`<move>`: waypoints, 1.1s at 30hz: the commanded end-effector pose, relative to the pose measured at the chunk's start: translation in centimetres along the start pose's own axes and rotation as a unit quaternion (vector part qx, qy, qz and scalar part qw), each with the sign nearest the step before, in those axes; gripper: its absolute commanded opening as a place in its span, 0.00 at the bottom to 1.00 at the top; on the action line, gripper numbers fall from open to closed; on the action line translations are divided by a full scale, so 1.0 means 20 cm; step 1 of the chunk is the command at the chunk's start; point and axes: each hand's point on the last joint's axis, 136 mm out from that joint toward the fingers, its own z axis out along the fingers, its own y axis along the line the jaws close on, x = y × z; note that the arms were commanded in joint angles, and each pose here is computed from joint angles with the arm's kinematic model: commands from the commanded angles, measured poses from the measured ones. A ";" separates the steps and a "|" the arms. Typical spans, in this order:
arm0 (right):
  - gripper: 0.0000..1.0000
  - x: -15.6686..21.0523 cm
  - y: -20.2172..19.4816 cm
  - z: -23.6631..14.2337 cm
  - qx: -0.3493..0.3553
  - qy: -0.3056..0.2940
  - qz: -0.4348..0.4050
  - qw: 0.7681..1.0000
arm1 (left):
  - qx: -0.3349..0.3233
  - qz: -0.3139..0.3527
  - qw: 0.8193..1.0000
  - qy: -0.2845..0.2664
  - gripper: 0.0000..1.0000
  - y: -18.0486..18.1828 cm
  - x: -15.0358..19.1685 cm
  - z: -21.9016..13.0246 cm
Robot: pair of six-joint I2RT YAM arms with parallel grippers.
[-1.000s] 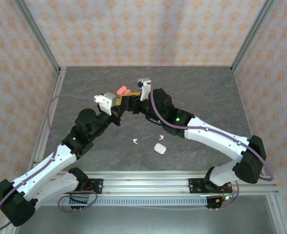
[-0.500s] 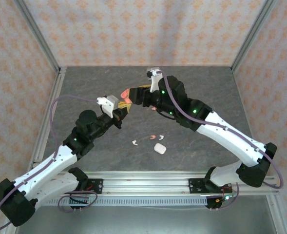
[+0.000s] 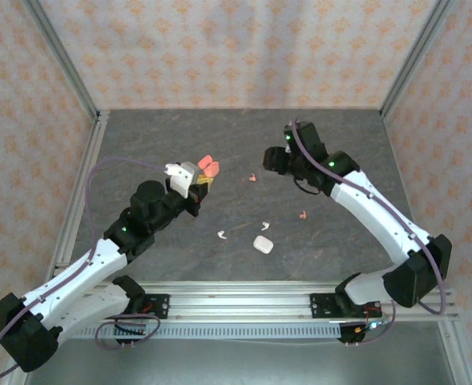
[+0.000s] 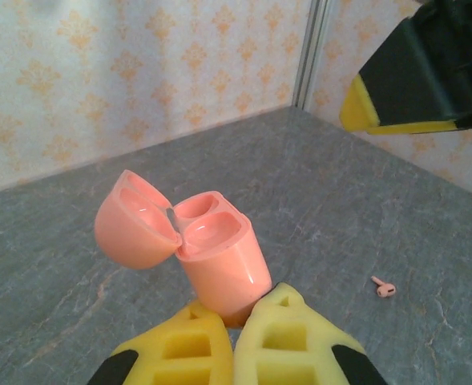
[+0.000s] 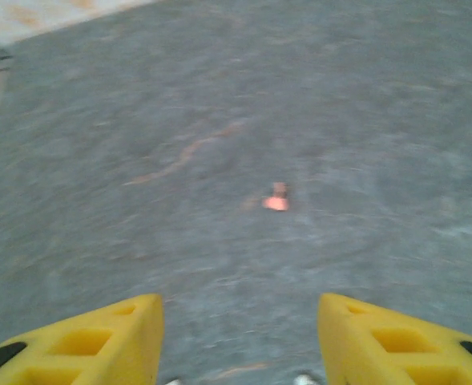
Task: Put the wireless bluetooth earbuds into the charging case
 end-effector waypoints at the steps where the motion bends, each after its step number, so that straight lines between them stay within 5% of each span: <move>1: 0.52 0.14 -0.32 0.12 0.098 0.060 0.033 0.993 | 0.010 0.010 1.000 0.003 0.00 -0.02 -0.02 -0.02; 9: 0.47 0.41 -0.70 0.30 0.200 0.149 0.055 0.967 | 0.037 0.022 0.999 0.021 0.00 -0.07 0.01 -0.01; 17: 0.42 0.62 -0.75 0.43 0.203 0.203 0.088 0.954 | 0.046 0.036 0.998 0.037 0.00 -0.08 0.04 -0.02; 24: 0.52 0.69 -0.80 0.50 0.221 0.226 0.079 0.945 | 0.048 0.041 0.997 0.042 0.00 -0.08 0.06 -0.02; 33: 0.52 0.77 -0.76 0.62 0.179 0.264 0.069 0.945 | 0.041 0.044 0.997 0.045 0.00 -0.07 0.06 -0.04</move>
